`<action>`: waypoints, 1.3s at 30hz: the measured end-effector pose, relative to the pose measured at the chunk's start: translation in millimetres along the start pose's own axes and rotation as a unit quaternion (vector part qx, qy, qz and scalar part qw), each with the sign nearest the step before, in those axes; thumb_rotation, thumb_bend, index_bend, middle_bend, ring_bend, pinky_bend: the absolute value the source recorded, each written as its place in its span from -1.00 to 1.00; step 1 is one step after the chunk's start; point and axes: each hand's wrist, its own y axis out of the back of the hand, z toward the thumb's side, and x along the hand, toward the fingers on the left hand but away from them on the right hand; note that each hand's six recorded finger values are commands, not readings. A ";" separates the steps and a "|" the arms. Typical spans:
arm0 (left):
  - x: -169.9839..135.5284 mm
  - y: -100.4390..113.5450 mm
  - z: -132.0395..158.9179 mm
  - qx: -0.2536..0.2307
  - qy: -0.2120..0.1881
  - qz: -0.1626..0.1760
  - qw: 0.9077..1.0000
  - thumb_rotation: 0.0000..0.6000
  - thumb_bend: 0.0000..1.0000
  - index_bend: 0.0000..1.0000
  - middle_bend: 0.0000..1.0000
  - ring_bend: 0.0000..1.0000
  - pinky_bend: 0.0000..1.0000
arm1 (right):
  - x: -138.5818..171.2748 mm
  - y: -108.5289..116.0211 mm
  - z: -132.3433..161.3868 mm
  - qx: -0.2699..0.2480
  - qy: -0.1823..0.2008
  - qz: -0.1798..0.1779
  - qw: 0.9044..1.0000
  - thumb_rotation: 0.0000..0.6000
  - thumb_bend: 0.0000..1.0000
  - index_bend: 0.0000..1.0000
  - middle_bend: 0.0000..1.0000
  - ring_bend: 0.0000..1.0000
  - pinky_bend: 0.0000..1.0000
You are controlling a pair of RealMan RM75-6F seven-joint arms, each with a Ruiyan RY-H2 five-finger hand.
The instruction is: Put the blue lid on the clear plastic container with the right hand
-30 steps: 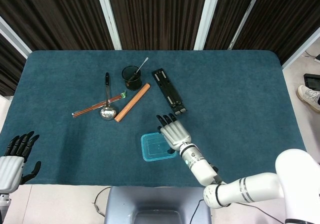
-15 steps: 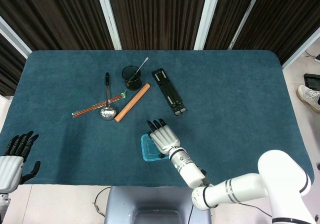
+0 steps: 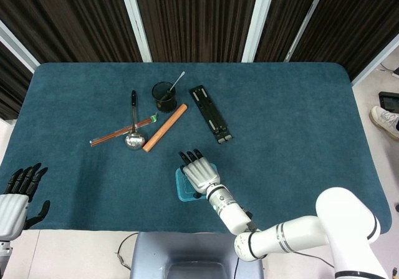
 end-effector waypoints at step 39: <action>-1.1 0.3 -0.2 -0.001 0.000 0.001 1.000 1.00 -0.15 -1.00 -1.00 -1.00 -0.87 | -3.6 -7.6 -3.0 0.022 -0.008 0.005 1.000 1.00 -0.63 -0.08 -0.91 -1.00 -0.96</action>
